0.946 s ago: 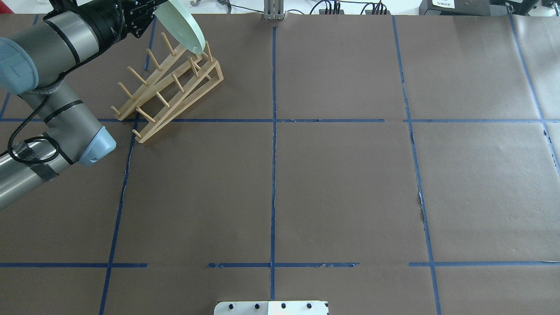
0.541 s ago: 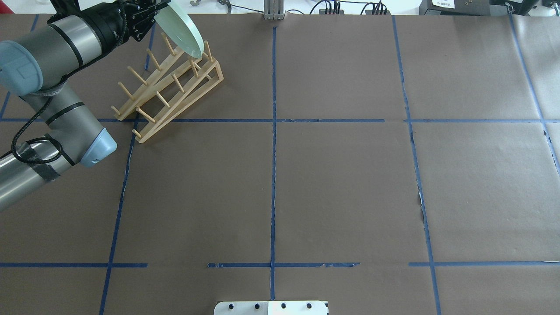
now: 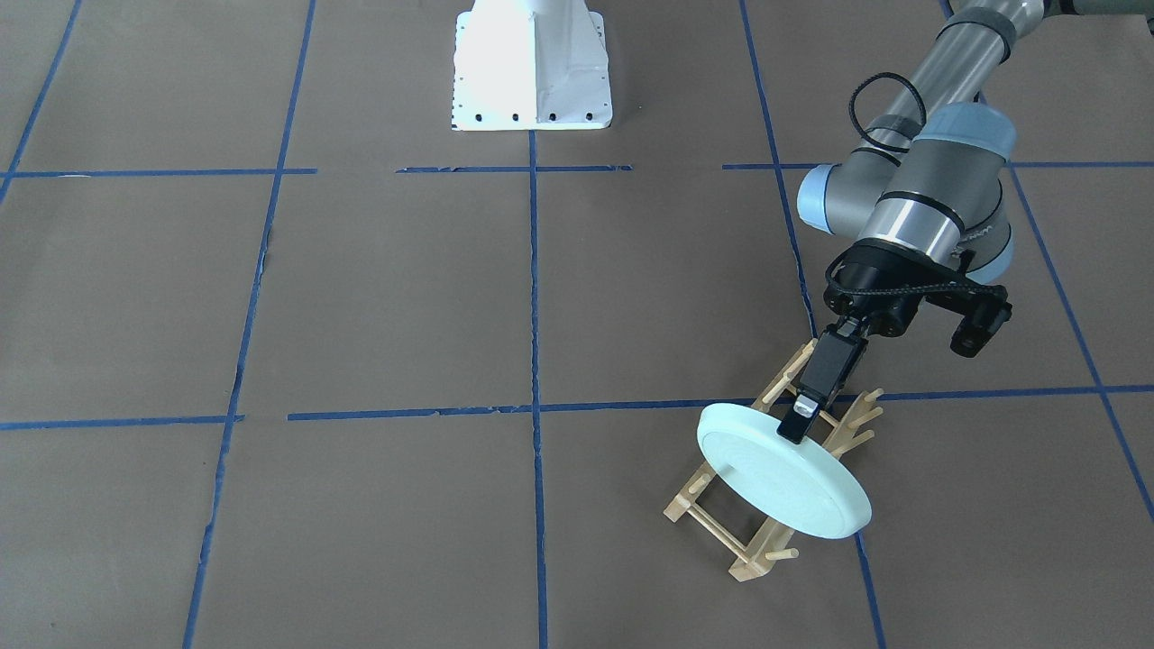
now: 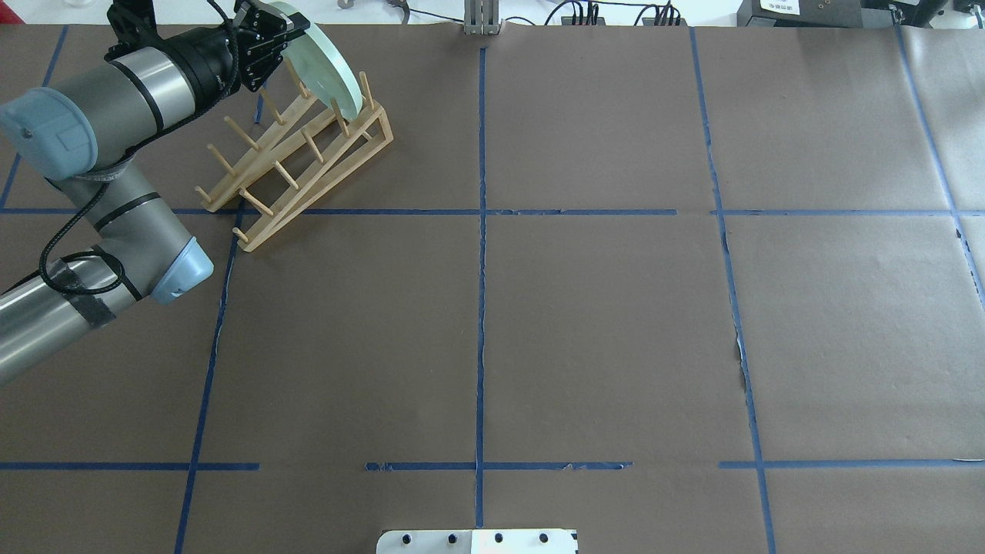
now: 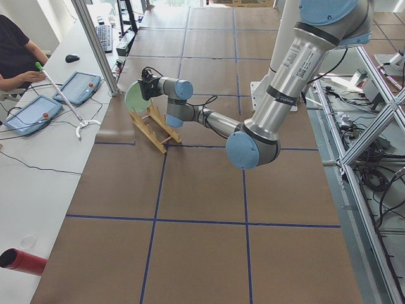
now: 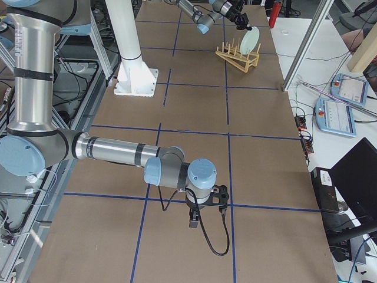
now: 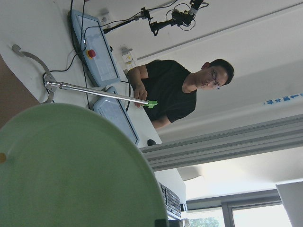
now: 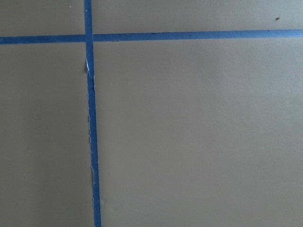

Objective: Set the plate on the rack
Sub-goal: 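Lower the plate into the rack slots and open the left gripper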

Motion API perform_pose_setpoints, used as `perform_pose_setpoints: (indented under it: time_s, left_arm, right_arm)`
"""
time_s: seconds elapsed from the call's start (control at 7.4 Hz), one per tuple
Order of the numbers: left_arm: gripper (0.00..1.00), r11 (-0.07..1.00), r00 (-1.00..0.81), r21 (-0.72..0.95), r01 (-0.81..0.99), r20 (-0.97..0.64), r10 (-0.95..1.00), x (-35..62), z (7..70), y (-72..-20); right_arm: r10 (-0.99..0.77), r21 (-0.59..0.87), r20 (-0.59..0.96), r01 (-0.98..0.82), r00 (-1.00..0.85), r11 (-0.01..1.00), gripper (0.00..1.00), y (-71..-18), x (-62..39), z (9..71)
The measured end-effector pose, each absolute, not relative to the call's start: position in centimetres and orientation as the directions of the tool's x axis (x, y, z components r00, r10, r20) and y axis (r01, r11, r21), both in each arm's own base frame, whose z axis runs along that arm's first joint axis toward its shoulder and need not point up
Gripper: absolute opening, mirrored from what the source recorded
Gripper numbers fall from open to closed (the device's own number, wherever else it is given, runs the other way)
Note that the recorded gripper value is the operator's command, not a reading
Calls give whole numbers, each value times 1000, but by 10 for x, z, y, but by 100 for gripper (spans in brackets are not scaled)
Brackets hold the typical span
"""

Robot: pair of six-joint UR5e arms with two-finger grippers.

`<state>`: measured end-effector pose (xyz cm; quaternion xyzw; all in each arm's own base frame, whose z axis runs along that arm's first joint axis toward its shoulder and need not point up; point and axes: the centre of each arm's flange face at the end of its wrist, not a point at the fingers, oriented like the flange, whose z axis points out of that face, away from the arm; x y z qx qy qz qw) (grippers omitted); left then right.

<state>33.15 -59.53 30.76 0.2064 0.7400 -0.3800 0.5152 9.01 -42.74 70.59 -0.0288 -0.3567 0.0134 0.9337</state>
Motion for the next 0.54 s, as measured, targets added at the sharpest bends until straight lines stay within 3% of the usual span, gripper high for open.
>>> perform_pose_setpoints:
  time_s: [0.27, 0.41, 0.54]
  left_arm:
    - [0, 627, -368, -344, 699, -925, -97, 339, 315, -597]
    - [21, 630, -355, -331, 703, -930, -93, 343, 317, -597]
    - [83, 631, -345, -320, 706, -935, -88, 344, 318, -597]
  right_arm:
    - [46, -64, 665, -5, 745, 998, 100, -427, 90, 706]
    - [46, -64, 665, -5, 745, 998, 100, -427, 90, 706]
    - [46, -64, 665, -4, 745, 998, 100, -427, 90, 706]
